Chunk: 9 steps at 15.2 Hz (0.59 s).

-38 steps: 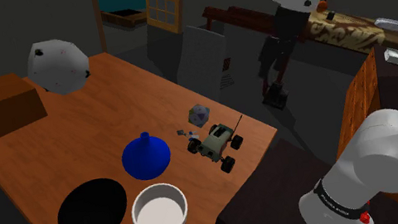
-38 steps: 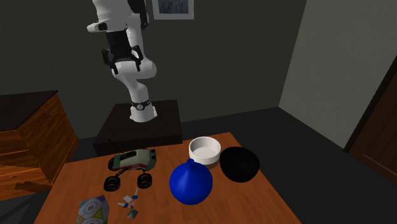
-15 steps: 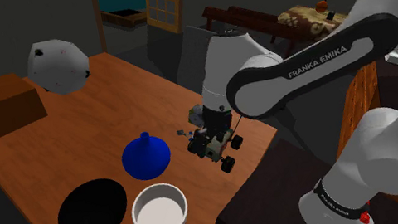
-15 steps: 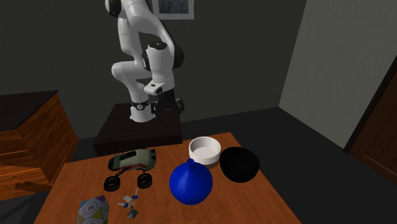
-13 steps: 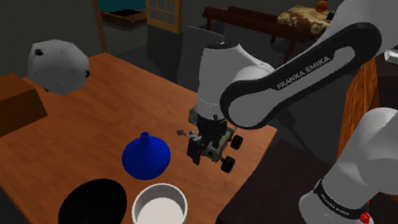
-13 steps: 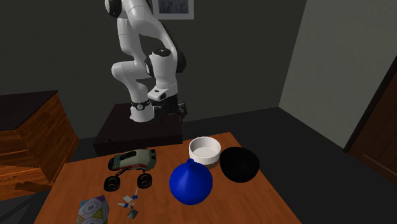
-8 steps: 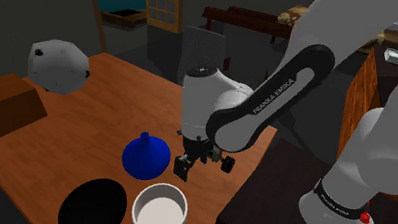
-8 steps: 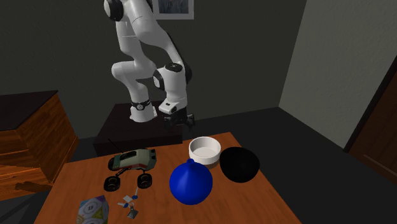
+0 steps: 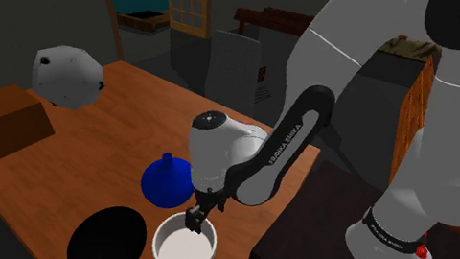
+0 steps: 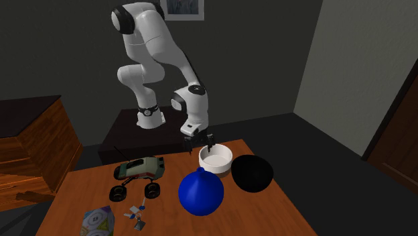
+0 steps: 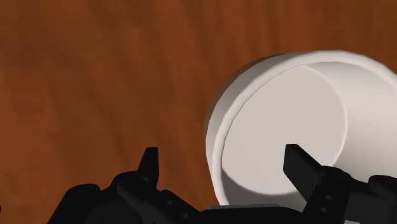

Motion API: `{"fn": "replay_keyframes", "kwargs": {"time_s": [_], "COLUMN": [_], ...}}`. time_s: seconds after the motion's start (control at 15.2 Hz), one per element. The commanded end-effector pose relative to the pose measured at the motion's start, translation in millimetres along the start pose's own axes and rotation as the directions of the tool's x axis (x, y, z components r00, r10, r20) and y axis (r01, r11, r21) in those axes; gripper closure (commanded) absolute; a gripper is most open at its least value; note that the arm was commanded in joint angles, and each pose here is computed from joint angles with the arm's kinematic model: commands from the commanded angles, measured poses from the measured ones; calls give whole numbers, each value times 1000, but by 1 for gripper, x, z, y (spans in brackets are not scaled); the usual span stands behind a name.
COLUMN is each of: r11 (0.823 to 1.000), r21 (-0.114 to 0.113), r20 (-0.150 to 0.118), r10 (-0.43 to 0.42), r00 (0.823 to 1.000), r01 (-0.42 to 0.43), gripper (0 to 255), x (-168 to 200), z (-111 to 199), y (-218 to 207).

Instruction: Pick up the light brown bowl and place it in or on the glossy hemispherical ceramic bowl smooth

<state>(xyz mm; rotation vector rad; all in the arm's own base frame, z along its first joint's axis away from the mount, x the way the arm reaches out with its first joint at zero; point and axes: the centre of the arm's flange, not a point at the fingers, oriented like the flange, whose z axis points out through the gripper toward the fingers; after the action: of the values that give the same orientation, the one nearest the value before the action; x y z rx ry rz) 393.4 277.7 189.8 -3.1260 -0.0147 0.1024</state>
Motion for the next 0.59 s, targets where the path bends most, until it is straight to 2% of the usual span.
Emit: {"fn": "replay_keyframes", "kwargs": {"time_s": [0.0, 0.26, 0.53], "r11": [1000, 1000, 1000], "r21": [0, 0, 0], "r20": [0, 0, 0], "r10": [0, 0, 0], "r00": [1000, 1000, 1000], "r01": [0, 0, 0], "gripper": [0, 0, 0], "x": [1, 1, 1], "z": [11, 35, 35], "y": [-1, -1, -1]}}
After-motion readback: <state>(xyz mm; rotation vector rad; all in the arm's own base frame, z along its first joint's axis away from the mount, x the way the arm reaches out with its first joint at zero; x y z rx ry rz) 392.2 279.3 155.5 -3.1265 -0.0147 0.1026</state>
